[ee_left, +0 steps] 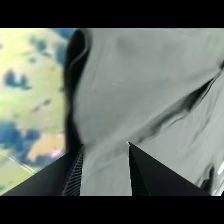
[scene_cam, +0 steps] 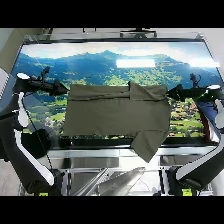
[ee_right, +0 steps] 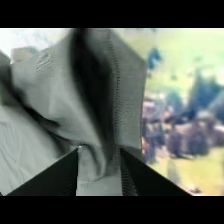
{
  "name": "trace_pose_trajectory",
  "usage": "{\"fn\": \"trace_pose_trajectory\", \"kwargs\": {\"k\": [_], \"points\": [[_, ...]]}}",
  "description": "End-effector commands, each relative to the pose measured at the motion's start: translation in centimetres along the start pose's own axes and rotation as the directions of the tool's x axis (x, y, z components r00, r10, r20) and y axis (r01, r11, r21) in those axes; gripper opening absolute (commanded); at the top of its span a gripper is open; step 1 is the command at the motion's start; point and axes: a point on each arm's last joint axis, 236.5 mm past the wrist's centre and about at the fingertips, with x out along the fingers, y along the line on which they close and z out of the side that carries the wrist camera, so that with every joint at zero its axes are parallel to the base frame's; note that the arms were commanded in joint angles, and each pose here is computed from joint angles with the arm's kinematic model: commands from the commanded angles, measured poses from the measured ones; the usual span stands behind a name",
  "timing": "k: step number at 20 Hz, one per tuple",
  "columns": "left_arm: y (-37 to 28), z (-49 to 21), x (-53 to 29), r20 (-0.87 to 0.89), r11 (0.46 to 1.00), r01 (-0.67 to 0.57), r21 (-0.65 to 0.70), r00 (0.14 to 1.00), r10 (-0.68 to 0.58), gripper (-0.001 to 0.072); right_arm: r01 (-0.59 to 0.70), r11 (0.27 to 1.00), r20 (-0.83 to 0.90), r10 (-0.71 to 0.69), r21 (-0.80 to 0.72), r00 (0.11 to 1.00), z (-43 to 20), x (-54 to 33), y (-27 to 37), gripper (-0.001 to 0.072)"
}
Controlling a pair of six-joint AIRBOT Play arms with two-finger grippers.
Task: Fold the shirts.
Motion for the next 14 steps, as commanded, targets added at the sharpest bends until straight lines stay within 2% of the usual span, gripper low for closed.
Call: {"fn": "trace_pose_trajectory", "kwargs": {"k": [1, 6, 9, 10, 11, 14], "points": [[-1.8, -0.2, -1.0, -0.034, 1.000, 0.015, -0.002, 0.999, -0.015, 0.0293, 0.001, 1.000, 0.011, -0.001, 0.003, 1.000, 0.3, -0.9, 1.0, 0.0303], [-1.9, -3.7, -5.7, -0.104, 0.985, 0.045, -0.169, 0.993, -0.064, 0.0292, 0.179, 0.982, -0.023, -0.181, -0.061, 0.983, -1.2, -5.6, 1.0, 0.0296], [-2.2, -7.4, -7.0, -0.116, 0.966, 0.071, -0.247, 0.988, -0.103, 0.0289, 0.230, 0.967, -0.056, -0.237, -0.109, 0.970, -3.8, -8.1, 3.3, 0.0296], [-2.6, -9.4, -7.1, -0.130, 0.963, 0.084, -0.258, 0.984, -0.121, 0.0248, 0.249, 0.962, -0.064, -0.258, -0.115, 0.964, -5.1, -8.6, 3.6, 0.0296], [-2.7, -11.6, -7.0, -0.144, 0.959, 0.080, -0.271, 0.982, -0.123, 0.0223, 0.266, 0.957, -0.072, -0.276, -0.118, 0.959, -6.6, -9.0, 3.9, 0.0296], [-1.5, -19.1, -6.6, -0.203, 0.945, -0.026, -0.326, 0.978, -0.043, 0.0224, 0.337, 0.937, -0.102, -0.346, -0.095, 0.933, -12.8, -9.9, 4.0, 0.0296]]}}
